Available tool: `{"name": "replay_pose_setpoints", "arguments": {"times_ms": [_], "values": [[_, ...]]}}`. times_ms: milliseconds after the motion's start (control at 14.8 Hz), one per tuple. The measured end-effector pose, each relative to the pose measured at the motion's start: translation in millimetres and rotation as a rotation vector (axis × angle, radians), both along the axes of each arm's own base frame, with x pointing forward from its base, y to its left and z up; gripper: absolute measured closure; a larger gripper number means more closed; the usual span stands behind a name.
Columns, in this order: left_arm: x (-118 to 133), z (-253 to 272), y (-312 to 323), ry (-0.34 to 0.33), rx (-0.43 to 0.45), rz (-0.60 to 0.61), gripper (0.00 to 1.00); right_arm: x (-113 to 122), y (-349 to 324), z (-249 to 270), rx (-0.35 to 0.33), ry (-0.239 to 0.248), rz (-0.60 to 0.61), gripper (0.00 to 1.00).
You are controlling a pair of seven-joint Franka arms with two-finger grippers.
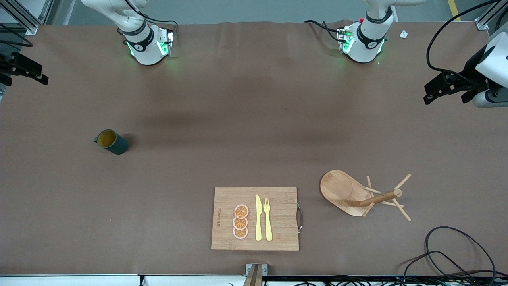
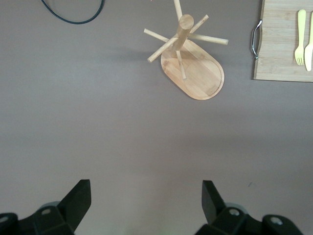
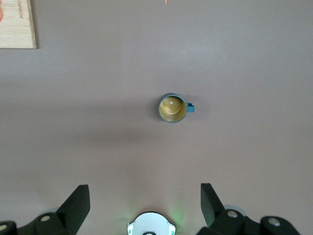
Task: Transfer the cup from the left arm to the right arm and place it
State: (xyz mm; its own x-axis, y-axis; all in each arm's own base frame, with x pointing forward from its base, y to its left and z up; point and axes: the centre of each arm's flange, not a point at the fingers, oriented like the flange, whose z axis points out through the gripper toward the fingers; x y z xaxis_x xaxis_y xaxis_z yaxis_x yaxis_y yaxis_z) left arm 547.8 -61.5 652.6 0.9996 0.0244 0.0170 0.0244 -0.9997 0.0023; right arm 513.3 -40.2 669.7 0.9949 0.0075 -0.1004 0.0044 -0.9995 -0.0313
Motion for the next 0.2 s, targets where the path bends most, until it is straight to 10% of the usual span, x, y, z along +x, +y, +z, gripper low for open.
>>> {"name": "replay_pose_setpoints", "arguments": {"times_ms": [203], "values": [[0.7, -1.1, 0.0, 0.002, 0.0, 0.0, 0.0, 0.3, -2.5, -0.8, 0.0, -0.002, -0.005, 0.0]]}}
